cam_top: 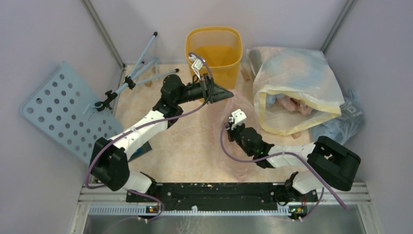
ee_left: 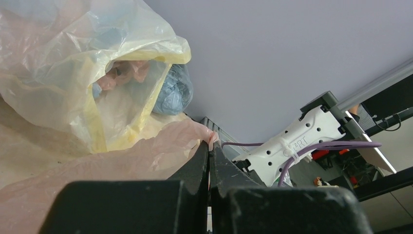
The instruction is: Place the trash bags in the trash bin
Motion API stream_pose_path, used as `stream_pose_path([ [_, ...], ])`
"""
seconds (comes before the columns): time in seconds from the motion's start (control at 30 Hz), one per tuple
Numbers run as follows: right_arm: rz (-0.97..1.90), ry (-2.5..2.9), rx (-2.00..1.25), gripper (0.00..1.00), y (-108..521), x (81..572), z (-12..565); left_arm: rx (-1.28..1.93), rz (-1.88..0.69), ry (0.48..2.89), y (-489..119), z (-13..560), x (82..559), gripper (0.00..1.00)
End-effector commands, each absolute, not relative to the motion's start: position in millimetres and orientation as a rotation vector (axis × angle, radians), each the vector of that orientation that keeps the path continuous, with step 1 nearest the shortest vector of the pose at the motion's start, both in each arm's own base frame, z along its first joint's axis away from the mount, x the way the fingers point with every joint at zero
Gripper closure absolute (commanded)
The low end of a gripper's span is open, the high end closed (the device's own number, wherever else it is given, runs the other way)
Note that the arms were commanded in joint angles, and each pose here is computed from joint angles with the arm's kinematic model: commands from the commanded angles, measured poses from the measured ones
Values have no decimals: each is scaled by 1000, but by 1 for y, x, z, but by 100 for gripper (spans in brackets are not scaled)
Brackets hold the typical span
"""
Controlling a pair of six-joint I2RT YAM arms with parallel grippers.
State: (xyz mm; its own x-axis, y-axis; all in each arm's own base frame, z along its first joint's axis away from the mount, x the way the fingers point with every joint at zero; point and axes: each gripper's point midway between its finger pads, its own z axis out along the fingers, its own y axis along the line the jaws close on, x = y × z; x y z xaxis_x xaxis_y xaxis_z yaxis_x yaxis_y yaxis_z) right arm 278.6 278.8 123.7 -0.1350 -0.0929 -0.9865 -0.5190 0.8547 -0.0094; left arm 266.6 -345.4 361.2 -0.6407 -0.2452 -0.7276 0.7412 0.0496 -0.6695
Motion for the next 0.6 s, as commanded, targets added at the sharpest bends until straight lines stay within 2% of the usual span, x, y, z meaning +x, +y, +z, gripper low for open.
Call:
stream_pose_path([
  [0.0,415,1640,-386,100,277,288,138,570,-1701,1495,-339,387,251,100],
  [0.33,526,1680,-280,100,261,296,121,585,-1695,1483,-334,396,237,100],
  [0.57,560,1766,-335,100,277,297,92,594,-1718,1481,-339,396,233,100],
])
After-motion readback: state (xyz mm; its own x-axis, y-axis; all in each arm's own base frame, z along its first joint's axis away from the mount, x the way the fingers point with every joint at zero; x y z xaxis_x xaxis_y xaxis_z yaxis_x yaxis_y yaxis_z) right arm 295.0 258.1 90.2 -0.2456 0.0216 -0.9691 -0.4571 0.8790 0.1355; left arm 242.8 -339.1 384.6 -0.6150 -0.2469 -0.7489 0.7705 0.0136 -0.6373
